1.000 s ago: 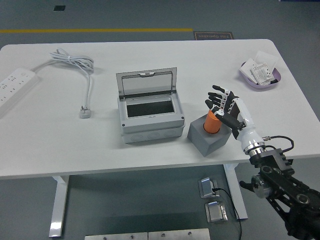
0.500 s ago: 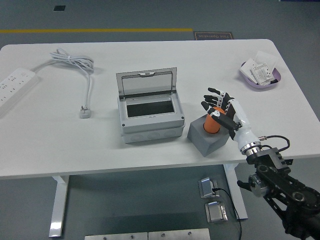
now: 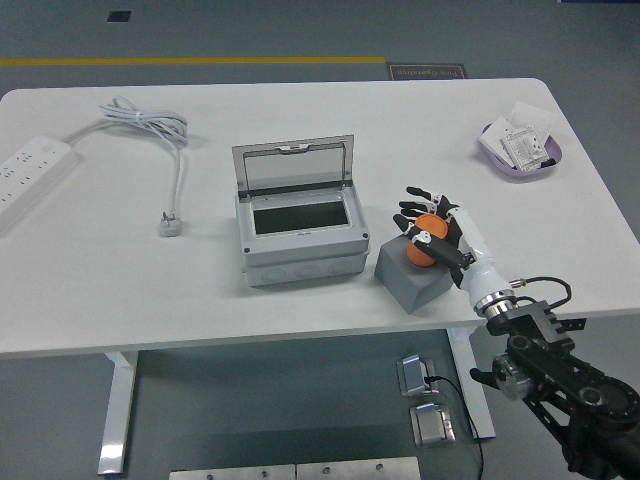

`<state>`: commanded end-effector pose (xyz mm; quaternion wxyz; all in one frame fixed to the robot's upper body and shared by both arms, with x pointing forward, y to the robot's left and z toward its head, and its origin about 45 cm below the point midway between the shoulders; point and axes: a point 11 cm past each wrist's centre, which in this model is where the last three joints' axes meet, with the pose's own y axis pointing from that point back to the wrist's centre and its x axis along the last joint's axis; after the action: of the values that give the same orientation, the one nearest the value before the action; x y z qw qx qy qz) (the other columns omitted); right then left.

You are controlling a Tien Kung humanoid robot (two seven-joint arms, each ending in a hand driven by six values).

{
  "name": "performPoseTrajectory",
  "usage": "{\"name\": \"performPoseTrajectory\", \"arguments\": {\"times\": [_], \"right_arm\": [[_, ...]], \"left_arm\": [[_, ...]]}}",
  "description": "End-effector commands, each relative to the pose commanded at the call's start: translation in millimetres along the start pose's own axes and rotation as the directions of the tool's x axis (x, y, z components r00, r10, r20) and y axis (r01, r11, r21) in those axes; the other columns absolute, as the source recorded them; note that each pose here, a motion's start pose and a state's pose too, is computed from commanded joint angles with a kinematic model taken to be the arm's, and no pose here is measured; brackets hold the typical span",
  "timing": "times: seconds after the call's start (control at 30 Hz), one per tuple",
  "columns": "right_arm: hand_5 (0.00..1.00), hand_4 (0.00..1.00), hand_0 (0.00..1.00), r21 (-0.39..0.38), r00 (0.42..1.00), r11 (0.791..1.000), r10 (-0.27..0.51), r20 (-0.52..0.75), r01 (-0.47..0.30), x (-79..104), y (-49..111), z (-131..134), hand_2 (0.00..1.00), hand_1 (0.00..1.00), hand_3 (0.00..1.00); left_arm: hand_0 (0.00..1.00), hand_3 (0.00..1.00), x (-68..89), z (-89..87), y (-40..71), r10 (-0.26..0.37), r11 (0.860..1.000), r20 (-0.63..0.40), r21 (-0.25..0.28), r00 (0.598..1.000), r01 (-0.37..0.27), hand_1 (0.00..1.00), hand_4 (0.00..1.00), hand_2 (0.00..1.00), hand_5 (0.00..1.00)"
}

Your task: Fetch the battery,place it into the box,close the lid of the box

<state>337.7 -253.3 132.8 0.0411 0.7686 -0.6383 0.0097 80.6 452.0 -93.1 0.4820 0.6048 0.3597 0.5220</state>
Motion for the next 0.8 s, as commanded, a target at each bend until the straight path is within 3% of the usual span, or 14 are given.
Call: {"name": "performPoseTrajectory", "arguments": {"times": [0.17,0.2,0.37,0.4,0.77,0.8], "right_arm": [[0.138,0.756,0.646,-0.014,1.0,1.0,-0.007,-0.004,0.007,-3.2,-1.5,2.4,0.682,0.672,0.779],[0.069,0.692,0.534,-0.016,1.0,1.0,-0.008,-0.004,0.008,-3.8,-2.0,2.7,0.639,0.604,0.767],[0.069,0.692,0.534,-0.02,1.0,1.0,-0.003,-0.007,0.003,-4.1,-3.5,3.2,0.639,0.604,0.767],[0.031,0.646,0.455,-0.02,1.0,1.0,-0.001,-0.008,0.001,-3.6,-3.5,3.3,0.601,0.574,0.743],[0.015,0.617,0.419,-0.026,1.0,0.999,0.02,0.012,-0.02,0.0,-1.5,6.4,0.554,0.551,0.706],[0.026,0.578,0.389,-0.026,1.0,0.999,0.022,0.017,-0.022,0.2,-1.5,6.4,0.523,0.518,0.66]], "left_arm": [[0.727,0.682,-0.5,0.9,0.0,-0.001,1.0,0.003,-0.002,1.0,0.001,0.751,0.58,0.718,0.482],[0.721,0.682,-0.8,1.1,0.0,-0.001,1.0,0.004,-0.002,1.0,0.001,0.75,0.58,0.719,0.483],[0.721,0.682,-2.1,1.4,-0.1,-0.004,1.0,0.01,-0.002,1.0,0.004,0.75,0.58,0.719,0.483],[0.72,0.681,-2.3,1.3,-0.1,-0.004,1.0,0.011,-0.002,1.0,0.004,0.751,0.578,0.72,0.483],[0.72,0.68,-1.6,-1.5,-0.3,-0.004,1.0,0.01,-0.001,1.0,0.004,0.751,0.578,0.721,0.485],[0.719,0.682,-1.7,-1.6,-0.3,-0.004,1.0,0.01,-0.002,1.0,0.005,0.751,0.575,0.722,0.485]]}}
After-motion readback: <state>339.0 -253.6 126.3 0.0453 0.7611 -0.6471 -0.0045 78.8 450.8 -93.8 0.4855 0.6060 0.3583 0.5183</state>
